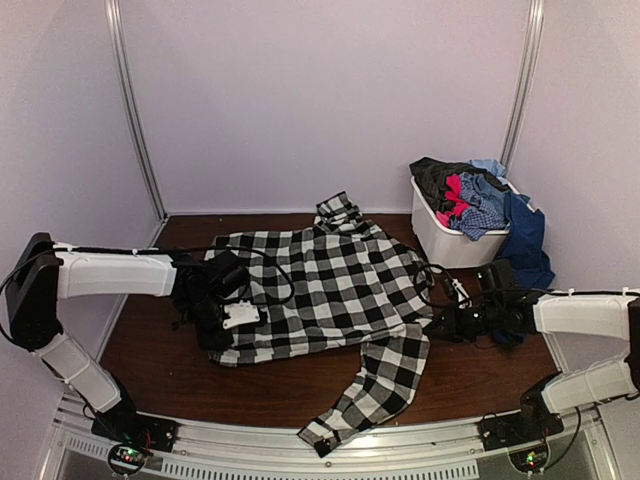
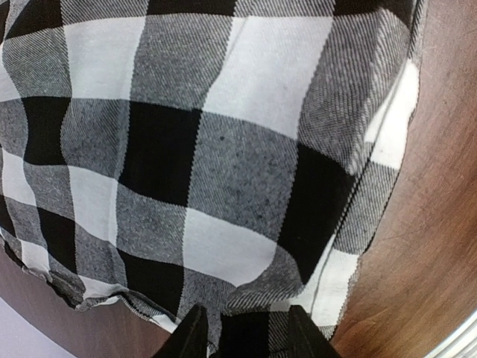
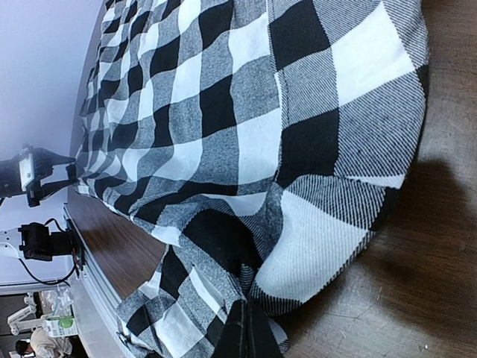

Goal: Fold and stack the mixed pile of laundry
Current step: Pick up the flattened shirt from the center of the board.

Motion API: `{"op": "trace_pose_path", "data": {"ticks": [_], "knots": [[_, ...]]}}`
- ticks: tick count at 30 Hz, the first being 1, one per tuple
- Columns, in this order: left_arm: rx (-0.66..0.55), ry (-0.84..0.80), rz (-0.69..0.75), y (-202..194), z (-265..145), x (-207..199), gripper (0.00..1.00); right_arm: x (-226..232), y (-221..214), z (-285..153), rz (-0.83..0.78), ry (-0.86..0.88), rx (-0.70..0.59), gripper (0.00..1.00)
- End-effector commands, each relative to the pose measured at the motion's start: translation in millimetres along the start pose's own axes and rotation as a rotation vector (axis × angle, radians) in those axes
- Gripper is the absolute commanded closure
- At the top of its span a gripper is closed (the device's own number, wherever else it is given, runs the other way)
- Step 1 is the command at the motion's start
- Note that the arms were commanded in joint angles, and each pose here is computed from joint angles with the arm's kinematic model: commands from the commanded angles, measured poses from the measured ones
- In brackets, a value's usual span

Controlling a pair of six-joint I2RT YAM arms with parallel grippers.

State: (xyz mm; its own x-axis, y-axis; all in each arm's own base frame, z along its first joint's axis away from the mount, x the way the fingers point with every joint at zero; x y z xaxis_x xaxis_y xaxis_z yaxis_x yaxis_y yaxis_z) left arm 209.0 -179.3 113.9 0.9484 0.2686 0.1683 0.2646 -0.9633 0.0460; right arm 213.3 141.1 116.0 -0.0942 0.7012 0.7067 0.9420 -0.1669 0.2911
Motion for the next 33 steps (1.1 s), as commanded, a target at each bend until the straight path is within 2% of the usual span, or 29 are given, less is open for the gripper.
{"op": "trace_pose_path", "data": {"ticks": [1,3,5,6,10,13,19,23,26,29,33], "knots": [[0.015,0.013,0.033,-2.2,5.8,-0.8,0.61,1.4,2.8,1.8,0.006,0.027,0.001,1.0],[0.029,0.023,0.034,-2.2,8.5,0.7,0.65,1.8,2.7,2.1,0.009,0.032,0.003,1.0],[0.039,0.02,0.036,-2.7,11.4,0.4,0.72,2.7,1.6,1.5,0.014,0.042,0.006,0.92],[0.04,0.019,0.037,-2.9,12.6,0.0,0.75,2.7,0.6,1.1,0.016,0.046,0.008,0.87],[0.013,0.031,0.05,2.6,5.9,-2.5,0.92,-0.1,-7.7,-3.3,0.036,0.041,0.012,0.5],[-0.039,0.053,0.056,7.0,-8.0,-4.6,1.0,-4.5,-17.4,-7.8,0.055,0.023,0.021,0.37],[-0.161,0.15,0.037,8.9,-45.1,-2.9,1.0,-10.5,-42.3,-19.4,0.075,0.023,0.039,0.32],[-0.208,0.186,0.025,2.7,-59.9,-3.1,1.0,18.3,-46.5,-44.8,-0.108,0.069,-0.028,0.38],[-0.224,0.196,0.02,1.6,-64.6,-2.8,1.0,36.9,-52.4,-52.7,-0.185,0.147,-0.045,0.4],[-0.221,0.218,0.013,2.0,-67.3,0.1,1.0,49.9,-63.4,-45.0,-0.252,0.154,0.012,0.43],[-0.217,0.242,-0.001,0.8,-69.8,2.5,1.0,80.0,-87.1,-30.1,-0.477,0.112,0.091,0.46]]}}
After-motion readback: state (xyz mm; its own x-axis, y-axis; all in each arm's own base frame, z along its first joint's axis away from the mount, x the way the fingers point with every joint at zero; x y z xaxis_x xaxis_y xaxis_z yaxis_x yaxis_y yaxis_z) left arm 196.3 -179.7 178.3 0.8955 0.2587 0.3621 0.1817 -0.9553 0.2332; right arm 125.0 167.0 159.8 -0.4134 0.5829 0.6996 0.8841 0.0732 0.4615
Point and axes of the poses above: each gripper's point midway between its finger pads, its own z axis out along the fingers, its own x axis along the line the jaws close on, y = z × x, the point moved 7 cm from there along -z, back along the fingers, and after that the axes turned 4 degrees about z, right-handed, at the moved point
